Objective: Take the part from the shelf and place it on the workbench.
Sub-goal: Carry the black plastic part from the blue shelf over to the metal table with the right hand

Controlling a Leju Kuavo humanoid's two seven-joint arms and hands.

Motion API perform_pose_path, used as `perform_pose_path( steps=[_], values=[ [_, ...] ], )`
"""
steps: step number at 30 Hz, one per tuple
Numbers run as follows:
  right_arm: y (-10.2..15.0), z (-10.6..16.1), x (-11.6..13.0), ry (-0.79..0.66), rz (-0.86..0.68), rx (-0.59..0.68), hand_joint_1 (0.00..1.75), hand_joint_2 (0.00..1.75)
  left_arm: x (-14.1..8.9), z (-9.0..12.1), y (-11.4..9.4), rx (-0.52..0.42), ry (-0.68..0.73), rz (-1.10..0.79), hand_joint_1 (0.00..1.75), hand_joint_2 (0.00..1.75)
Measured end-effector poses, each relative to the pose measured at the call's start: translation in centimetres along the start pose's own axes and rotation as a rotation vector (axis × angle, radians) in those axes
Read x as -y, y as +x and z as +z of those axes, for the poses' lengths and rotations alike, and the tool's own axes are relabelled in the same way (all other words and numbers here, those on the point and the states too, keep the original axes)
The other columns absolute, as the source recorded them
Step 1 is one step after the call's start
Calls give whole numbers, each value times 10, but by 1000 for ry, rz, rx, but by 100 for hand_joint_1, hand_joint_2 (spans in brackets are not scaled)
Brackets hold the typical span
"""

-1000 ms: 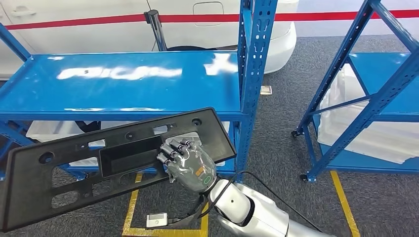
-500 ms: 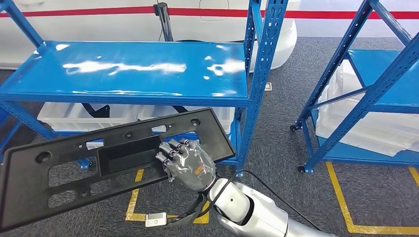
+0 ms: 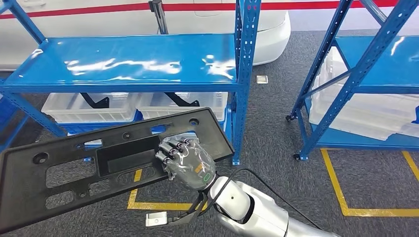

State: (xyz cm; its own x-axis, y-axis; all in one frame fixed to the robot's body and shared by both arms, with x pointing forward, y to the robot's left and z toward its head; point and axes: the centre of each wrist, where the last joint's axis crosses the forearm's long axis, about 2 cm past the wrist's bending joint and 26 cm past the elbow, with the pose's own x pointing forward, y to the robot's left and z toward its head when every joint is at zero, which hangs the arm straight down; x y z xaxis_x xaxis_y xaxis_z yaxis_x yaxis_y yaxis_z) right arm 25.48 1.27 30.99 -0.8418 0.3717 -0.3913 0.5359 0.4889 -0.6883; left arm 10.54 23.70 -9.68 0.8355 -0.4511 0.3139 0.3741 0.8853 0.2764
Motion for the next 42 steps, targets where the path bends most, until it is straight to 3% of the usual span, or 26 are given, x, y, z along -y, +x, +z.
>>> perform_pose_path(
  steps=[42],
  values=[
    [5,3,-6,-17,77,15,175,175,-4,-1,5,19,-6,-27,0,175]
  ],
)
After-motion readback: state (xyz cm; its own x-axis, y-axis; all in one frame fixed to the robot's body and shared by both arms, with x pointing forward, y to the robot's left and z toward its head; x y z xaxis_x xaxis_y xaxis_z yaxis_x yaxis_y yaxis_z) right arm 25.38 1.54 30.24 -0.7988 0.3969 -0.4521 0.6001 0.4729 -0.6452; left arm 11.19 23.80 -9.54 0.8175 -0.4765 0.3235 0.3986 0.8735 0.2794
